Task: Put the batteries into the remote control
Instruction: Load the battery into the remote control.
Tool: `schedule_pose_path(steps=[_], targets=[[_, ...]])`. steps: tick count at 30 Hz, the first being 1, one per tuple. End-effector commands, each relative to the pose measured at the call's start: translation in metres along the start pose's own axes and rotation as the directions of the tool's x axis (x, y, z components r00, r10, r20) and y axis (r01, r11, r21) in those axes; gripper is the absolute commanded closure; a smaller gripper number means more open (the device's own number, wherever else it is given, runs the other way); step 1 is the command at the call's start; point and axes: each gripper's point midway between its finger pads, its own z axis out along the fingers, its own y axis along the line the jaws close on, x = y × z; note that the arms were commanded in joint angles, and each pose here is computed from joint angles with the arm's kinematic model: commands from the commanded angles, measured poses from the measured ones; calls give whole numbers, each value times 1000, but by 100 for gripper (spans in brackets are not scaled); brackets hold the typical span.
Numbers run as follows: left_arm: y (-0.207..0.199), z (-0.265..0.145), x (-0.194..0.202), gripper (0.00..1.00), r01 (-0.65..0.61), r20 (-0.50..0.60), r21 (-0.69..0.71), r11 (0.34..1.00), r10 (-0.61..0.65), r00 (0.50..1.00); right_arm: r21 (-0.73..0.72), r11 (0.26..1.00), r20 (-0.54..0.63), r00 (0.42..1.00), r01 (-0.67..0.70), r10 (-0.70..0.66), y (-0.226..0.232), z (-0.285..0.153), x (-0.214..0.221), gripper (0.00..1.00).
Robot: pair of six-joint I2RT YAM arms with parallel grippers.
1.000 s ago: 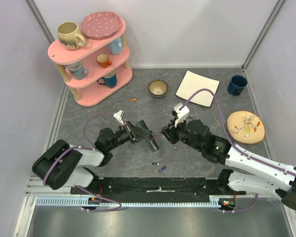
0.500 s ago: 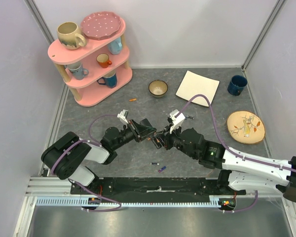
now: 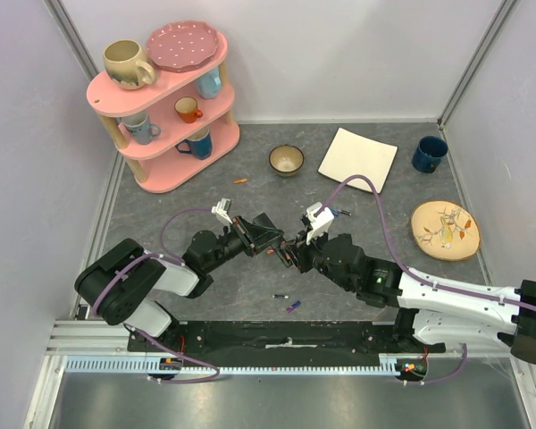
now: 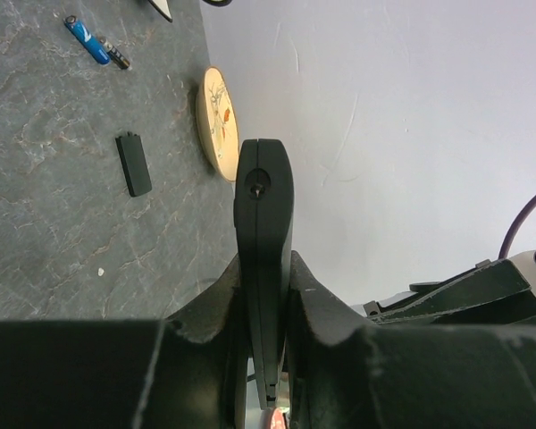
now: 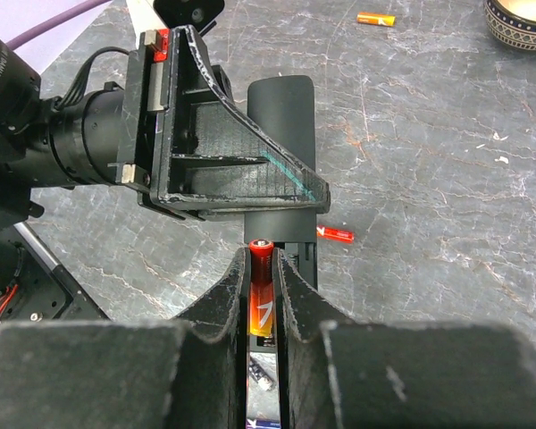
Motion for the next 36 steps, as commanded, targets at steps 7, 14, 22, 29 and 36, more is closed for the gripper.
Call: schedule_pose_path(steps=[7,14,22,29,36], targets=[[-86,0,-11,98,-57,54,326,944,42,998,32,999,50,999,6,-8,-5,4,-5,100],[-90,0,-9,98,-55,49,336,940,41,998,33,999,40,999,14,-15,-5,4,-1,100],[-94,0,-10,98,-64,54,345,936,48,997,13,1000,8,1000,21,-21,-4,3,7,100],[-97,1,-12,98,-87,72,354,931,66,995,4,1000,-25,999,30,-30,-3,0,12,100],[-104,0,-15,98,-110,92,369,923,81,992,13,999,-53,998,32,-31,-6,-1,20,100]])
